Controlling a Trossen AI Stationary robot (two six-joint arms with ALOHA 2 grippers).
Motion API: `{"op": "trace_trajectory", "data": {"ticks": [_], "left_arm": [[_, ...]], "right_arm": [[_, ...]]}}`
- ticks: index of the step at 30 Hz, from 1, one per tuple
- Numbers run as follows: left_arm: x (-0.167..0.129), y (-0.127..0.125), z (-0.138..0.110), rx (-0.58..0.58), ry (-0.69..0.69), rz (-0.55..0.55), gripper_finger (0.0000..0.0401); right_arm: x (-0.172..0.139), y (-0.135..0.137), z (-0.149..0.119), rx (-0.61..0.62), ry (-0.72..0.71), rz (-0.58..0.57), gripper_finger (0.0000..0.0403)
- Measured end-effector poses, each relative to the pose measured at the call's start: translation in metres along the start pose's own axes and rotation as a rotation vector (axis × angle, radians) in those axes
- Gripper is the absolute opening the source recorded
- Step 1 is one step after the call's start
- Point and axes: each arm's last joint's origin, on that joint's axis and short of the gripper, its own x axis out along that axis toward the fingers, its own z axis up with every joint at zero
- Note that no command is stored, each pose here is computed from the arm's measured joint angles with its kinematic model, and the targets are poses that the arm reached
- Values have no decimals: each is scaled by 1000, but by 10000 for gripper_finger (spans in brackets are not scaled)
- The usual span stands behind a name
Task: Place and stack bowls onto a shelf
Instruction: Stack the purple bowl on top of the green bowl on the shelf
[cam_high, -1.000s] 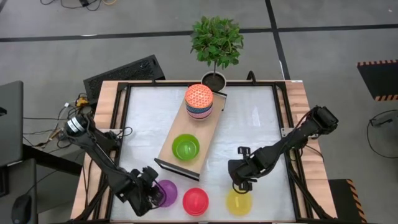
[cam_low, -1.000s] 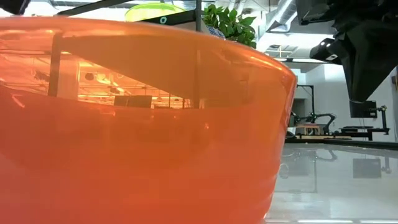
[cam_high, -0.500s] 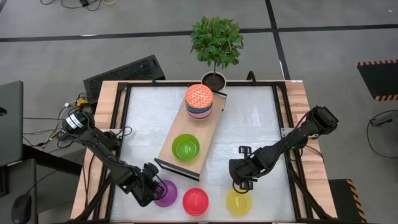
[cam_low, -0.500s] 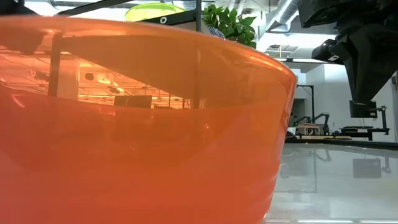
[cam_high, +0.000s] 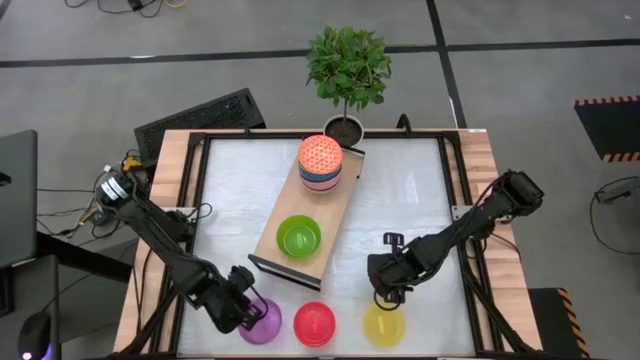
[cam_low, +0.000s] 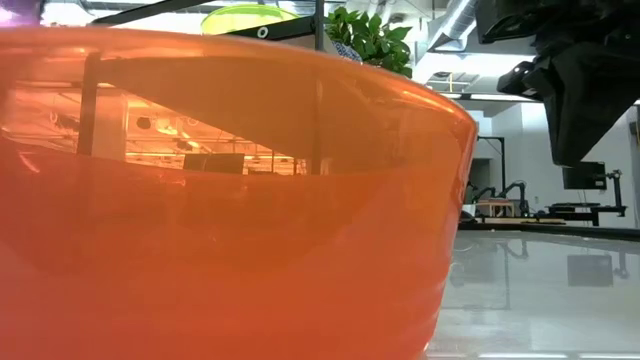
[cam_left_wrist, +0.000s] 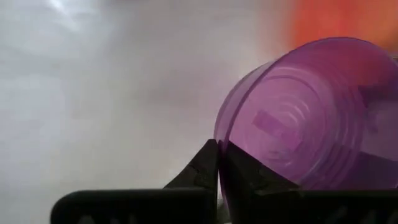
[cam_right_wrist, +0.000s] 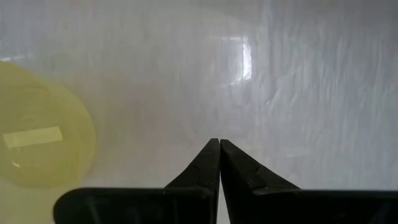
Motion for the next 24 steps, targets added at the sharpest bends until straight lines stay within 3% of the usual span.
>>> {"op": "trace_trajectory", "data": {"ticks": [5, 9, 14, 17, 20, 24], "left_arm": [[-58, -31, 2, -19, -3, -224, 0], [-119, -48, 16, 4, -184, -393, 0], [-186, -43, 54, 5, -557, -320, 0], [-210, -39, 80, 7, -682, -235, 0], [-220, -37, 107, 30, -712, -183, 0], [-216, -30, 138, 42, -640, -123, 0]], "right_arm": [[0, 0, 0, -5, 1, -7, 38], [0, -3, 1, -1, -7, -27, 38], [1, -5, 3, 8, -22, -44, 38], [1, -5, 3, 7, -33, -56, 38], [1, -6, 3, 8, -36, -61, 38], [1, -7, 4, 12, -40, -69, 38]]}}
